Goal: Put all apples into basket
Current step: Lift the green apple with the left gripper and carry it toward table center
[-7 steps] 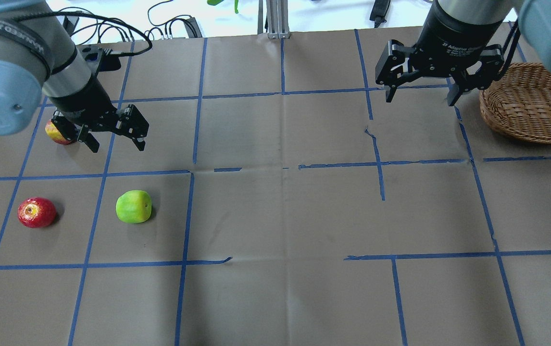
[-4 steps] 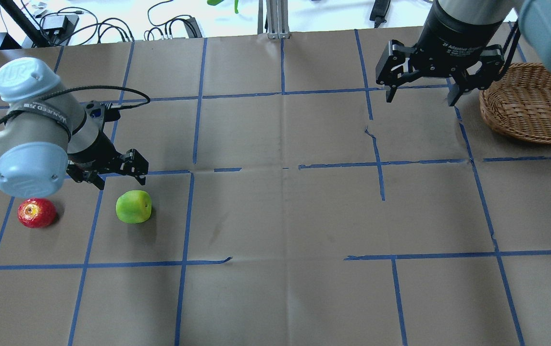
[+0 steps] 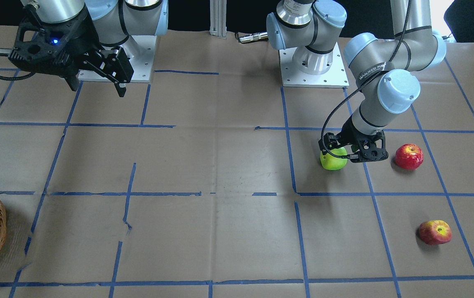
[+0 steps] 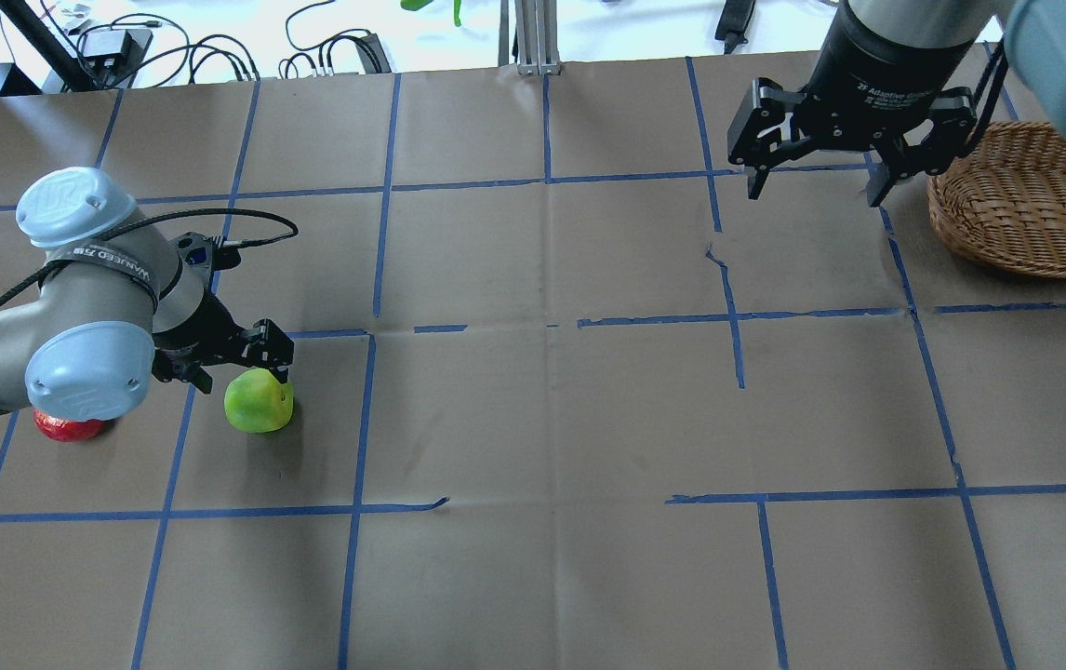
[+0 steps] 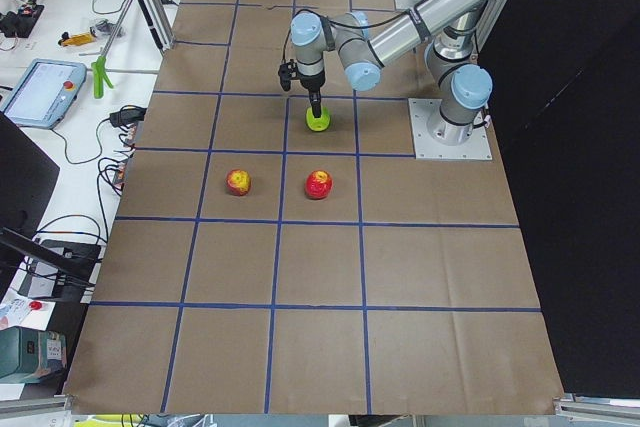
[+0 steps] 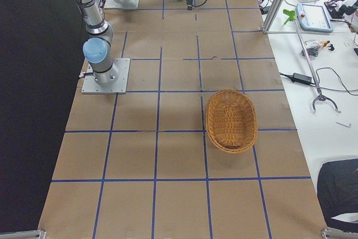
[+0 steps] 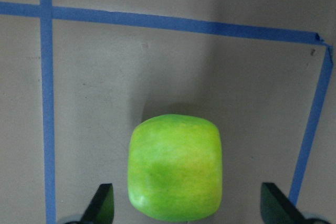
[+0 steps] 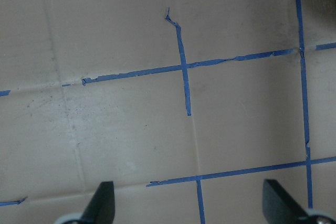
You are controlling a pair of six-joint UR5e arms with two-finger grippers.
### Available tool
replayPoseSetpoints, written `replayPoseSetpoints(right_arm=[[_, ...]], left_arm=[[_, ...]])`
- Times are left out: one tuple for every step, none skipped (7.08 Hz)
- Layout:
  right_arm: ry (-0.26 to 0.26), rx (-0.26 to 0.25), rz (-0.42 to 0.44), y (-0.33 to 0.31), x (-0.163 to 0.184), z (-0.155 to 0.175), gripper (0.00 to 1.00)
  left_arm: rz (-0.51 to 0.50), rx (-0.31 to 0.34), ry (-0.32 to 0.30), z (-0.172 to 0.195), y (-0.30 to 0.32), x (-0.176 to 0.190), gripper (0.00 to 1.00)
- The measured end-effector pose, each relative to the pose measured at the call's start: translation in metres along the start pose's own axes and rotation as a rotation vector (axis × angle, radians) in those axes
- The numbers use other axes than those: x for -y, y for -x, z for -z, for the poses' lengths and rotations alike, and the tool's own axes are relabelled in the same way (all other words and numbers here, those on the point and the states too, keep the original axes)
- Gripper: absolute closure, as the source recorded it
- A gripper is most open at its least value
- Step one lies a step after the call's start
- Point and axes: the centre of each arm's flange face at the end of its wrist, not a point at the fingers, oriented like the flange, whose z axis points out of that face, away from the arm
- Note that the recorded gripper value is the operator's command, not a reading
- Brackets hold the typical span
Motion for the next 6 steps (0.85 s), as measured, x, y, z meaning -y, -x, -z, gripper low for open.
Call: replayPoseSetpoints(right_arm=[[0.001, 0.0, 0.001, 0.0, 0.0, 0.0, 0.0], [0.003, -0.001, 0.001, 0.001, -0.001, 0.0, 0.0], [0.004, -0.001, 0.003, 0.001, -0.001, 0.0, 0.0], [0.004, -0.001, 0.003, 0.001, -0.002, 0.0, 0.0], [0.004, -0.001, 0.003, 0.001, -0.002, 0.0, 0.0], [0.003, 0.0, 0.002, 0.0, -0.001, 0.001, 0.0]], left_arm=[[0.003, 0.0, 0.006, -0.005, 0.002, 0.002, 0.03], [0.005, -0.001, 0.013, -0.009, 0.002, 0.002, 0.03], [0.007, -0.002, 0.018, -0.013, 0.003, 0.002, 0.03], [0.007, -0.002, 0.021, -0.019, 0.003, 0.004, 0.03], [0.006, -0.002, 0.02, -0.027, 0.003, 0.005, 0.05], [0.005, -0.001, 0.02, -0.036, 0.003, 0.005, 0.42]])
